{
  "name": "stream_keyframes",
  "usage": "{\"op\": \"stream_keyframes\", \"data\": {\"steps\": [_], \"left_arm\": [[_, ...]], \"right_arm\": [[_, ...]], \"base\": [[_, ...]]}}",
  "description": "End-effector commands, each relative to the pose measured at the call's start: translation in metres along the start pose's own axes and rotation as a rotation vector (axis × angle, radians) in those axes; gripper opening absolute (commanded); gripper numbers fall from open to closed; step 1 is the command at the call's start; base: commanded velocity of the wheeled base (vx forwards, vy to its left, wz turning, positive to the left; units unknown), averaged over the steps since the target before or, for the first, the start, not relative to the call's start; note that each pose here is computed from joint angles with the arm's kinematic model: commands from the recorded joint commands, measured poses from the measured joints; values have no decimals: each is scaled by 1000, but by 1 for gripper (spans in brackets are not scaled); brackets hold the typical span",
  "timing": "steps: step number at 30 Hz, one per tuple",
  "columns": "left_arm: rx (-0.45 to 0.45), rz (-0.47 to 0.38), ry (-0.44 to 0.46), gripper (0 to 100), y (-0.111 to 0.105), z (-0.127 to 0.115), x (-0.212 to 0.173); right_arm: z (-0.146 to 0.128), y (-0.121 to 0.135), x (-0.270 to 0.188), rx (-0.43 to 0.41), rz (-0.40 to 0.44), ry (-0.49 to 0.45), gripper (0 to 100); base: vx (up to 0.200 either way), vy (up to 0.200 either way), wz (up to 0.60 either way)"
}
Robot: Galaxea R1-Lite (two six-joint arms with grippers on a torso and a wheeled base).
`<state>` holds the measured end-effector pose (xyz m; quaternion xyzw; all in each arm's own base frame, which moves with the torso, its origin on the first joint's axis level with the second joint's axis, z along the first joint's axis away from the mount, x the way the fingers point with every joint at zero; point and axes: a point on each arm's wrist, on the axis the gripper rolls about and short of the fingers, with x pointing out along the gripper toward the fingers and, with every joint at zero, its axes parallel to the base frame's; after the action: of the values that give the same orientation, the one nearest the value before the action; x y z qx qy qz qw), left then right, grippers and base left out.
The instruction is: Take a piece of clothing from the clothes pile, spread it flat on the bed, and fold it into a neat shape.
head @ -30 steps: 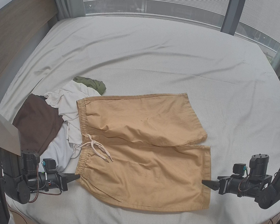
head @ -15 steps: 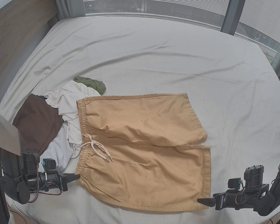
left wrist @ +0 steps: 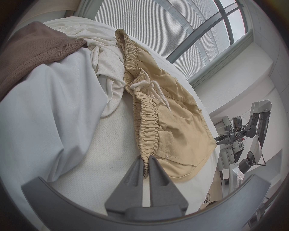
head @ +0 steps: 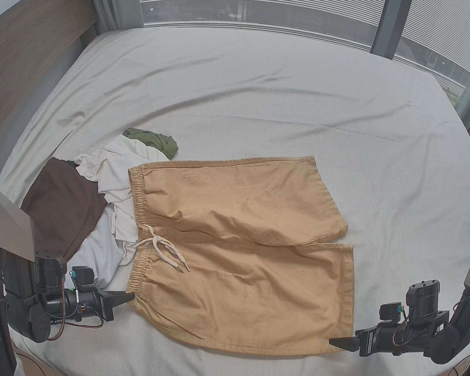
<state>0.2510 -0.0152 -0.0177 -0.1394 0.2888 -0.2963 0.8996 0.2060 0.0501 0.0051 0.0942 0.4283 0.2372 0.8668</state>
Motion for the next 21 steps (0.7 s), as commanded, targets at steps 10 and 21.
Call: {"op": "stream_keyframes", "data": {"steps": [10, 21], "left_arm": [[4, -1, -2, 0, 0, 0, 0], [-1, -2, 5, 0, -1, -1, -1]], "right_arm": [[-5, 1, 4, 1, 7, 33, 0], [-5, 2, 4, 0, 7, 35, 0]], "base": [[0, 0, 0], [0, 0, 0]]}}
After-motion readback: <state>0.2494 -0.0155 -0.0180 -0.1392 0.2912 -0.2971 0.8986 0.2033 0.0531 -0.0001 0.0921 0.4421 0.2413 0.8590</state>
